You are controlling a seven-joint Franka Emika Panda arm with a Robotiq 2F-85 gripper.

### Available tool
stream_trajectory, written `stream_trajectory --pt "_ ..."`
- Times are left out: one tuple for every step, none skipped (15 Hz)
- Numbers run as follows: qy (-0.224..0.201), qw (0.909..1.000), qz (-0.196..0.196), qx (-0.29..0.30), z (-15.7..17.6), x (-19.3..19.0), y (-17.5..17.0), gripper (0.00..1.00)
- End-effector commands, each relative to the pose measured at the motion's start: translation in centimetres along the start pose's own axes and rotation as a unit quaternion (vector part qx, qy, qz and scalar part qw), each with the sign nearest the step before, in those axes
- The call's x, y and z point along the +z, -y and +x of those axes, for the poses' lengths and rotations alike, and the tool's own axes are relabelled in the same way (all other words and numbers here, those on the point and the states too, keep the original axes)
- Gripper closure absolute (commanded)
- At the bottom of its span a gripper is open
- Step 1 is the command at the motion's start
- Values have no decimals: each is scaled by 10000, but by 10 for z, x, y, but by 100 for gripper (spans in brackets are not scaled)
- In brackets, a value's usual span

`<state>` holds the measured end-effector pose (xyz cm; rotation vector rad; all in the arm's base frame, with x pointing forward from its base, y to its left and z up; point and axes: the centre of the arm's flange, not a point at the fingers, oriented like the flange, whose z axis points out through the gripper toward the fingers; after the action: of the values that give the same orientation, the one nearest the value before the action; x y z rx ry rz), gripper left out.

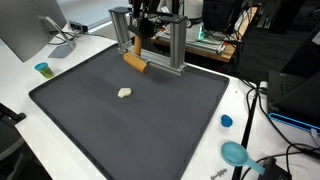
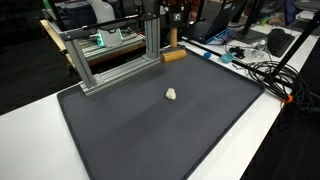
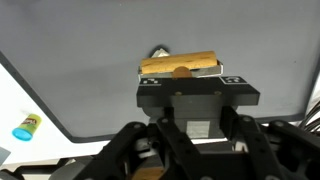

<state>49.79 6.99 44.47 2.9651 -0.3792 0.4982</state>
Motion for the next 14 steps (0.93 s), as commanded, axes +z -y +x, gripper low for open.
stream_trajectory --pt "502 9978 250 367 59 36 -9 79" --pt "228 9995 66 209 21 23 -5 54" --pt "347 9989 116 282 30 36 -10 54" --pt "421 9985 130 318 37 46 -15 54" --pt "459 9983 136 339 42 52 -16 79" --pt "486 9973 33 548 44 61 -15 79" --pt "489 9959 -48 754 46 69 -17 79" --pt "491 9948 -88 889 47 75 -20 79" --pt "528 9932 -122 1028 47 81 -23 79" --pt "571 9913 -90 1179 48 87 -26 79" --pt "643 9895 -36 1290 49 91 -28 79" --pt "680 9881 29 1376 50 95 -31 79" --pt "714 9868 87 1452 51 98 -32 79" --pt "728 9856 140 1519 52 100 -34 79"
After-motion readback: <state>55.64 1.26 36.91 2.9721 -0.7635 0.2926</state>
